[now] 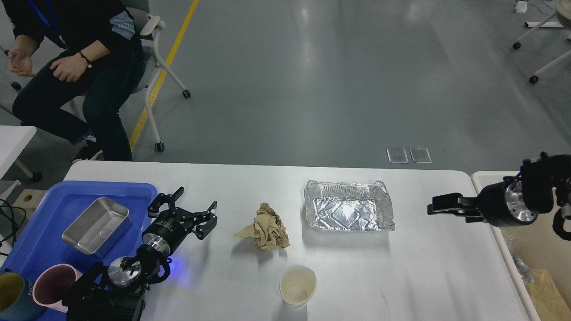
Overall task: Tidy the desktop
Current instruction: 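Reach the right gripper over the table toward the foil tray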
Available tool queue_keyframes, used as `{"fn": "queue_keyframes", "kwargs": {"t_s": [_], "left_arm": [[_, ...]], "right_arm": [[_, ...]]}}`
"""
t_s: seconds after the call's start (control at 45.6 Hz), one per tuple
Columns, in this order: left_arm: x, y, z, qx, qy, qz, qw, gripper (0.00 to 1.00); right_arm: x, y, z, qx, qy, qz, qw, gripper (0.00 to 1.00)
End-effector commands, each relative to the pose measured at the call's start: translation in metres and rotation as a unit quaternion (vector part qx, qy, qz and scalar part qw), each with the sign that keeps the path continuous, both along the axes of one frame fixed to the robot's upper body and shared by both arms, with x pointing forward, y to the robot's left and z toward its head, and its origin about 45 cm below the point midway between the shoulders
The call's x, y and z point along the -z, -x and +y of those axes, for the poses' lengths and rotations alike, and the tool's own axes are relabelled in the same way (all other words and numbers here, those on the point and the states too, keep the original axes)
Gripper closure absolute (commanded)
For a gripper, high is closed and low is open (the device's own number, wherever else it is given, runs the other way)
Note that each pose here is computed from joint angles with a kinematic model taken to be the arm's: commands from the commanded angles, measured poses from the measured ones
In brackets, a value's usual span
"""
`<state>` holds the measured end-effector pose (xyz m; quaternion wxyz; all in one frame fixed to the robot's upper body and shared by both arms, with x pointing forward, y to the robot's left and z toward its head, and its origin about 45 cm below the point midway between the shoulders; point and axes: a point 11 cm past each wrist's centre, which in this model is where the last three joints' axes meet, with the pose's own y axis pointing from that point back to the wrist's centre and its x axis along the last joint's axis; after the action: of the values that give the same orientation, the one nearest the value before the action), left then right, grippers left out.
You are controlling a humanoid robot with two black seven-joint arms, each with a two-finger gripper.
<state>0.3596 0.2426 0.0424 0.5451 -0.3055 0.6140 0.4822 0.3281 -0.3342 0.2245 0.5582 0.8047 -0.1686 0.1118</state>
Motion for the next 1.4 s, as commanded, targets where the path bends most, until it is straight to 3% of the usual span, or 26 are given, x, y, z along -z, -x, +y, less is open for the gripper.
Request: {"fn": "queue_keyframes", "kwargs": {"t_s": [0.0, 0.46, 0.811, 1.381], "left_arm": [[0.001, 0.0, 0.0, -0.001, 0.0, 0.001, 1.0, 0.0], [0.015, 0.017, 0.006, -0.006, -0.002, 0.019, 1.0, 0.0], [0.014, 0.016, 0.018, -0.016, -0.013, 0.018, 1.0, 0.0], [0.015, 0.016, 0.024, -0.042, -0.02, 0.016, 0.999, 0.0]], "right_arm": [[0.011, -0.007, 0.012, -0.008, 0.009, 0.0, 1.0, 0.0], [0.034, -0.047, 0.022, 0.042, -0.006, 0.017, 0.999, 0.0], [0.063, -0.058, 0.04, 0.047, 0.001, 0.062, 0.997, 0.0], [0.067, -0.055, 0.038, 0.05, 0.001, 0.07, 0.996, 0.0]]}}
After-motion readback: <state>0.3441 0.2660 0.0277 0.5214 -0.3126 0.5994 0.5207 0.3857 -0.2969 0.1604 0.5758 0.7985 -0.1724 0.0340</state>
